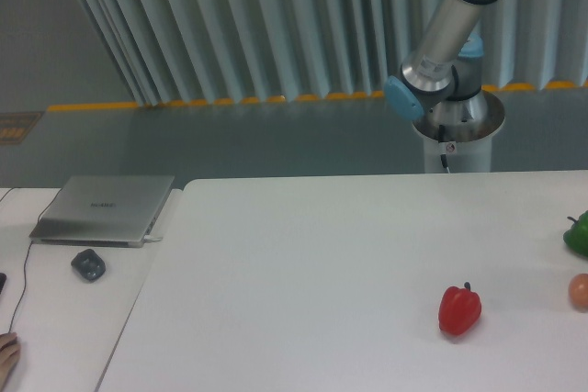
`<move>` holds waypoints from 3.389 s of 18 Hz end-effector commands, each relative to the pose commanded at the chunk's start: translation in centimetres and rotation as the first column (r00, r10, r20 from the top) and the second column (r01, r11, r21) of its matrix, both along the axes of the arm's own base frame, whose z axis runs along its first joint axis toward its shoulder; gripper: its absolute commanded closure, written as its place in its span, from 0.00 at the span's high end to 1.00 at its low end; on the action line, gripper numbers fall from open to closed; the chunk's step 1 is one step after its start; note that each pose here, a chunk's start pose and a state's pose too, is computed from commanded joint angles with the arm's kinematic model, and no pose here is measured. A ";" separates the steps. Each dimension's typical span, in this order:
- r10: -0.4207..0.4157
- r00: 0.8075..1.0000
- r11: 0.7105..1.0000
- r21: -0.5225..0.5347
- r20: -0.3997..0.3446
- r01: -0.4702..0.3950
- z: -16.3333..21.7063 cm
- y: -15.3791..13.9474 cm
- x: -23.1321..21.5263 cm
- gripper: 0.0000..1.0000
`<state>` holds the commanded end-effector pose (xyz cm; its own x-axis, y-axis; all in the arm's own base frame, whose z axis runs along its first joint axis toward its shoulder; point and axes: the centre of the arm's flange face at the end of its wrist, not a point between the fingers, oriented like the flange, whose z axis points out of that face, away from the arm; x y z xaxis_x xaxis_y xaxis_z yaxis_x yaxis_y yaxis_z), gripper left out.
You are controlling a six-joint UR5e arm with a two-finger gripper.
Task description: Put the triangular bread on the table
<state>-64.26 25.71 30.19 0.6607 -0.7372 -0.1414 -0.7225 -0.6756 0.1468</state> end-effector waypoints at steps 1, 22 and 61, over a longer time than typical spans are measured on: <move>0.002 1.000 1.000 -0.009 -0.002 -0.002 -0.1 -0.1 0.0 0.82; 0.022 0.999 0.994 -0.105 -0.048 -0.027 3.2 0.4 1.3 0.00; 0.290 0.956 0.954 -0.084 0.038 -0.287 4.6 20.2 32.7 1.00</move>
<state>-31.56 45.94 34.75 0.8515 -0.5215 -0.0540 -0.5060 -0.8444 0.1756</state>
